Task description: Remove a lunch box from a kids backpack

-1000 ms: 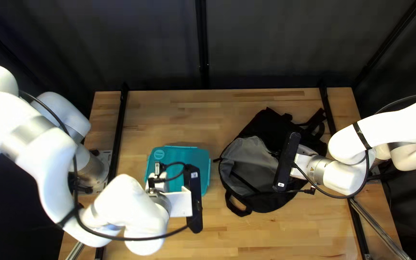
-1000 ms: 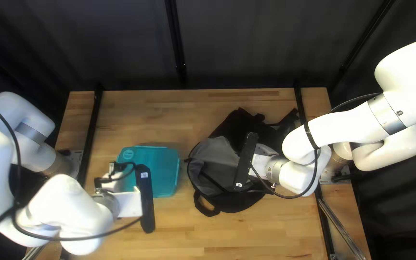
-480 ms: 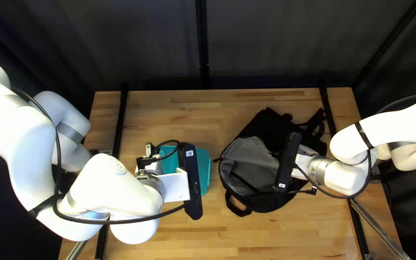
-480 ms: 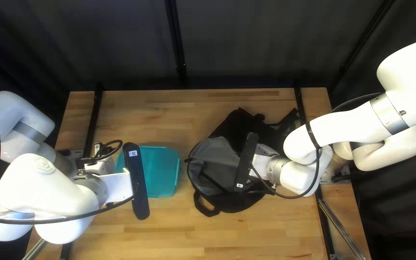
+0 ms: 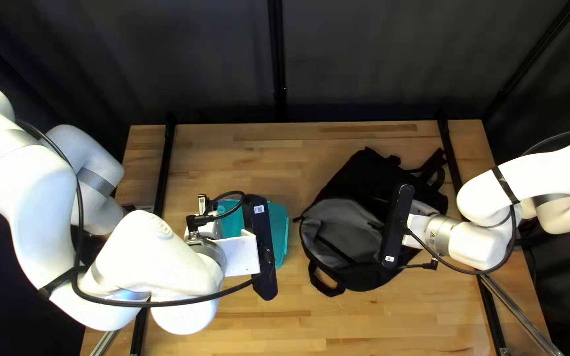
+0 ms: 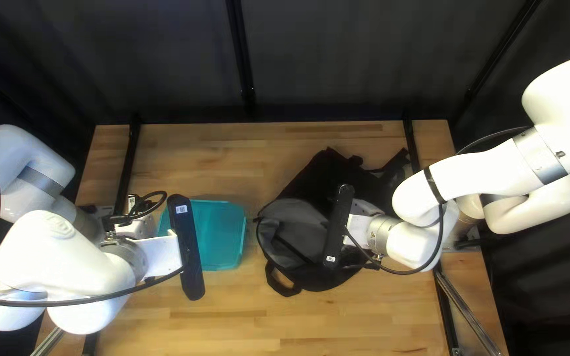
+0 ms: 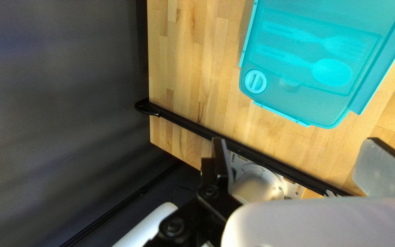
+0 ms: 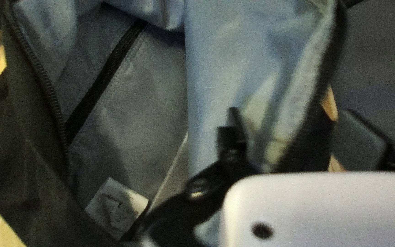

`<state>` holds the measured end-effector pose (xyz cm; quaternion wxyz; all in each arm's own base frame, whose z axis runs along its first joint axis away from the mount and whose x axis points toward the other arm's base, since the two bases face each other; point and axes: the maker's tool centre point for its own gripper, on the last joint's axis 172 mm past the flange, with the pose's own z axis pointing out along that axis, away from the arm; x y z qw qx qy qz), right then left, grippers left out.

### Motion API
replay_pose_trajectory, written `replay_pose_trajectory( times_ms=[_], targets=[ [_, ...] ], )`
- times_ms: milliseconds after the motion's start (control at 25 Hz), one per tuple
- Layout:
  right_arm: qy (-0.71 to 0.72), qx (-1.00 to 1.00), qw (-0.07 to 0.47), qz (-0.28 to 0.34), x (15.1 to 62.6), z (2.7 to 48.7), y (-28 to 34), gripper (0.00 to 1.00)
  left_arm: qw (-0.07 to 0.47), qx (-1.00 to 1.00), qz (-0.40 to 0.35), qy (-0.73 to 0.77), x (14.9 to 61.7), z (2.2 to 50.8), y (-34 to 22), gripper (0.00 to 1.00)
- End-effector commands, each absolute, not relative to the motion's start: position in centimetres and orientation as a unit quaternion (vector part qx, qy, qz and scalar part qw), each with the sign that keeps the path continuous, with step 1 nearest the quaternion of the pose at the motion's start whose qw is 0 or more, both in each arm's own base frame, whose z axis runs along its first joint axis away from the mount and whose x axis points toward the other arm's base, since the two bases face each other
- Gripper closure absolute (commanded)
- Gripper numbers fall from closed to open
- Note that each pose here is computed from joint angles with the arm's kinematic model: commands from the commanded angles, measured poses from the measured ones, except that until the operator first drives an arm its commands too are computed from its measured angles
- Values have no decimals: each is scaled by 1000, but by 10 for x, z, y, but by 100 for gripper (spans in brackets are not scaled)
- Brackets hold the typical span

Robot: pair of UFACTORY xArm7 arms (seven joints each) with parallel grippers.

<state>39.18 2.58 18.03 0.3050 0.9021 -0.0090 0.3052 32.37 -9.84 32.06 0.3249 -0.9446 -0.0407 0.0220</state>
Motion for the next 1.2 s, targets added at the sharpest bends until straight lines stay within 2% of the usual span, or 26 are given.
replay_pose_trajectory(
  times_ms=[40, 440, 760, 1080, 1200],
  targets=[
    [-7, 904, 300, 304, 394, 204, 34, 0, 325, -945, 22, -41, 324, 321, -98, 0],
    [1, 912, 286, 296, 404, 272, 50, 0, 325, -945, 22, -41, 324, 321, -98, 0],
    [-7, 919, 283, 276, 391, 301, 20, 0, 325, -945, 22, -41, 324, 321, -98, 0],
    [-4, 917, 312, 249, 362, 353, -12, 0, 325, -945, 22, -41, 324, 321, -98, 0],
    [-4, 917, 314, 248, 361, 355, -12, 0, 325, -945, 22, -41, 324, 321, -98, 0]
  ],
)
